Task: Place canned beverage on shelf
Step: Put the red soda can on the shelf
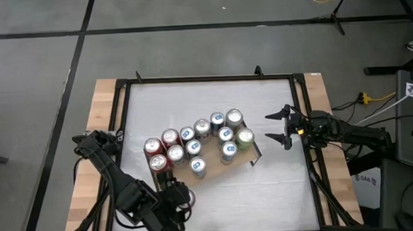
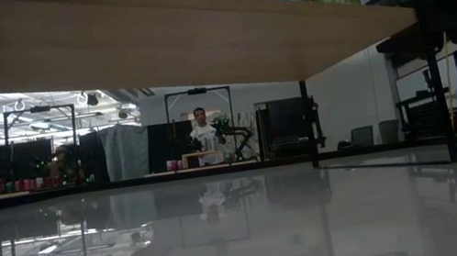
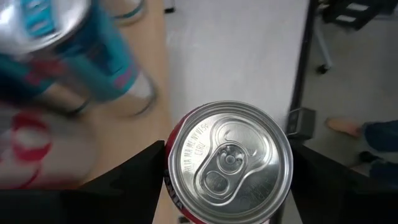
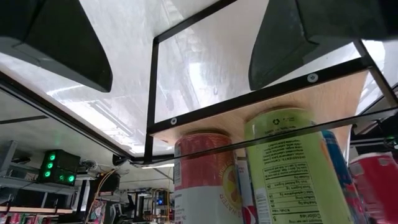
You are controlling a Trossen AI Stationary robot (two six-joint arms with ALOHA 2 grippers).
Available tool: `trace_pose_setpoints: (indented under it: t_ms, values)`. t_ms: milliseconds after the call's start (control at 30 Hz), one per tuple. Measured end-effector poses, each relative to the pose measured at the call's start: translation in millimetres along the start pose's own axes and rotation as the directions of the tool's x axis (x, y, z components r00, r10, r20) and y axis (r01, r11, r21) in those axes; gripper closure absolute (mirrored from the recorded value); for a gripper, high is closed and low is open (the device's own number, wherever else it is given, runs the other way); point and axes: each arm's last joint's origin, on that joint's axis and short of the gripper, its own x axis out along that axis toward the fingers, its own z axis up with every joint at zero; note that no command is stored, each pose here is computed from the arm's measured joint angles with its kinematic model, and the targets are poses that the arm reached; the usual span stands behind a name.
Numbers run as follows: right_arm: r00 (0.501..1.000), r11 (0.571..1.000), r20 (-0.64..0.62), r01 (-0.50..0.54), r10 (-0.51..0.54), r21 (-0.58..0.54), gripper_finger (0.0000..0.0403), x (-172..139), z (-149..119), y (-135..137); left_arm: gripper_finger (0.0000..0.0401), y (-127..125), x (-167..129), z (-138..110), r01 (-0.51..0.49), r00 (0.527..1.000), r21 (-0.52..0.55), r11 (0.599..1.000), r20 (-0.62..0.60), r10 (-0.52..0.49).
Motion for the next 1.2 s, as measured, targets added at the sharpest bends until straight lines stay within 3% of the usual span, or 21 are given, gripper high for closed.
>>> trace_pose_setpoints:
  t_ms: [400, 700, 1200]
  values:
    - [1.000, 1.000, 0.000, -0.001, 0.001, 0.000, 0.0036, 0.0, -0.1, 0.0, 0.0129, 6.6, -11.8, -10.6, -0.062, 0.998, -0.069, 0.996, -0.024, 0.061]
    - [1.000, 1.000, 0.000, 0.000, 0.000, 0.000, 0.0036, 0.0, -0.1, 0.0, 0.0129, 17.8, -29.5, -7.5, -0.069, 0.996, -0.102, 0.992, 0.044, 0.073]
    - [1.000, 1.000, 0.000, 0.000, 0.000, 0.000, 0.0036, 0.0, -0.1, 0.0, 0.0129, 22.2, -14.4, -21.9, -0.179, 0.984, -0.082, 0.980, 0.001, 0.180]
